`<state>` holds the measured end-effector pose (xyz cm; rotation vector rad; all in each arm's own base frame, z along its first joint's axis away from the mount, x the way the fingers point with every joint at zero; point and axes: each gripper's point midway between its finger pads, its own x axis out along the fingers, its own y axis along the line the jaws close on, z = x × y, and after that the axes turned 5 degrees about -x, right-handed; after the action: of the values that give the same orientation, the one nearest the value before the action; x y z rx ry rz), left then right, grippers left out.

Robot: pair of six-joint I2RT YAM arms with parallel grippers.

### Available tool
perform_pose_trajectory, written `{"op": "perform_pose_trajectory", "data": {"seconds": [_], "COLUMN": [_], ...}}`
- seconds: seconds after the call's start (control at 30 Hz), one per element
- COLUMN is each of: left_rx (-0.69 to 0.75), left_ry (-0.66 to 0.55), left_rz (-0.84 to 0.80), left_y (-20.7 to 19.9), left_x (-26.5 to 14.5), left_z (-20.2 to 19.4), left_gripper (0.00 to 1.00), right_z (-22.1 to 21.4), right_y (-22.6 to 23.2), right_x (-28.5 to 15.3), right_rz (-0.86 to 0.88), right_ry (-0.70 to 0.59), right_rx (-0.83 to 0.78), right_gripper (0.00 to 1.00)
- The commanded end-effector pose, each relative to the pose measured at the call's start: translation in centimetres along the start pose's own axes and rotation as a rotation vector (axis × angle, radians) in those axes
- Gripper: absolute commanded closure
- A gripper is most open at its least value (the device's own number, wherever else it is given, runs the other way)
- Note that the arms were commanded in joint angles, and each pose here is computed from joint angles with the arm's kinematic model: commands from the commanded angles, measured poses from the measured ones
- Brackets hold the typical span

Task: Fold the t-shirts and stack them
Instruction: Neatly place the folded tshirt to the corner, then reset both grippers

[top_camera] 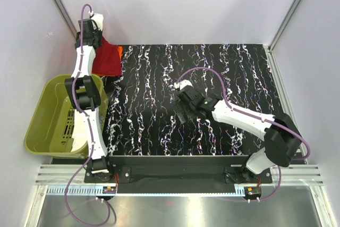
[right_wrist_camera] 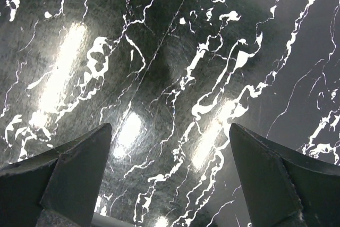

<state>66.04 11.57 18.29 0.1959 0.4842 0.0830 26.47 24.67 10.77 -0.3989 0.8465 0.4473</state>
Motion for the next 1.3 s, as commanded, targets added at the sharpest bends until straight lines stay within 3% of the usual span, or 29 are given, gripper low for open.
{"op": "perform_pose_trajectory", "data": {"seconds": [0.0, 0.07, 0.1, 0.13, 0.23, 0.27, 0.3, 0.43, 0.63, 0.77, 0.87, 0.97, 1.07, 1.1, 1.13, 1.17, 1.2, 1.23, 1.27], "left_rx": [-0.05, -0.061, -0.076, -0.081, -0.103, -0.113, -0.131, -0.144, -0.114, -0.159, -0.222, -0.271, -0.361, -0.404, -0.407, -0.447, -0.47, -0.487, -0.525], "left_ry": [-0.142, -0.151, -0.139, -0.14, -0.165, -0.187, -0.242, -0.277, -0.343, -0.358, -0.37, -0.264, -0.175, -0.063, -0.028, -0.069, 0.054, 0.066, 0.015], "left_rz": [0.076, 0.082, 0.109, 0.126, 0.193, 0.212, 0.338, 0.334, 0.261, 0.131, 0.001, -0.157, -0.386, -0.462, -0.547, -0.605, -0.677, -0.704, -0.738], "left_y": [3.4, 3.7, 4.2, 4.6, 5.8, 6.1, 7.7, 7.2, 2.1, -5.1, -10.9, -18.0, -24.8, -27.6, -30.4, -30.7, -33.4, -33.7, -32.7], "left_x": [0.1, 0.3, 0.7, 0.6, 0.2, -0.1, -2.6, -4.1, -7.4, -10.5, -15.5, -18.2, -24.1, -24.5, -26.8, -30.1, -31.2, -32.6, -35.3], "left_z": [3.7, 3.7, 3.1, 3.1, 4.2, 4.9, 7.7, 9.5, 13.7, 15.7, 17.1, 14.7, 12.5, 8.5, 7.1, 7.9, 2.7, 1.5, 2.1], "left_gripper": [0.98, 0.86, 0.75, 0.73, 0.5, 0.47, 0.02, 0.01, 0.01, 0.01, 0.01, 0.01, 0.01, 0.01, 0.01, 0.01, 0.01, 0.01, 0.01], "right_z": [2.3, 2.4, 2.5, 2.5, 2.6, 2.9, 3.1, 2.9, 2.4, 1.6, 0.8, 0.2, -0.5, -0.3, -0.1, -0.9, -1.0, -0.9, -2.3], "right_y": [0.1, 0.1, 0.1, 0.0, -0.2, -0.3, -0.8, -1.3, -2.1, -2.8, -3.3, -3.8, -4.2, -4.2, -4.2, -4.2, -4.0, -3.6, -3.4], "right_x": [0.1, 0.5, 0.7, 0.8, 1.3, 1.2, 0.6, 0.0, -1.2, -2.4, -3.2, -4.4, -5.4, -5.6, -6.5, -6.1, -6.2, -7.1, -6.4], "right_rz": [0.02, 0.025, 0.027, 0.028, 0.023, 0.022, 0.012, 0.002, -0.006, 0.002, 0.017, 0.043, 0.072, 0.088, 0.111, 0.121, 0.142, 0.188, 0.19], "right_ry": [-0.034, -0.022, -0.016, -0.012, 0.008, 0.006, 0.007, 0.004, -0.022, -0.044, -0.061, -0.093, -0.131, -0.151, -0.183, -0.188, -0.198, -0.234, -0.219], "right_rx": [0.02, 0.025, 0.027, 0.03, 0.039, 0.039, 0.047, 0.063, 0.108, 0.173, 0.267, 0.37, 0.485, 0.55, 0.592, 0.637, 0.709, 0.746, 0.786], "right_gripper": [0.0, 0.0, 0.0, 0.0, 0.0, 0.0, 0.0, 0.0, 0.0, 0.0, 0.0, 0.0, 0.0, 0.0, 0.0, 0.0, 0.0, 0.0, 0.0]}}
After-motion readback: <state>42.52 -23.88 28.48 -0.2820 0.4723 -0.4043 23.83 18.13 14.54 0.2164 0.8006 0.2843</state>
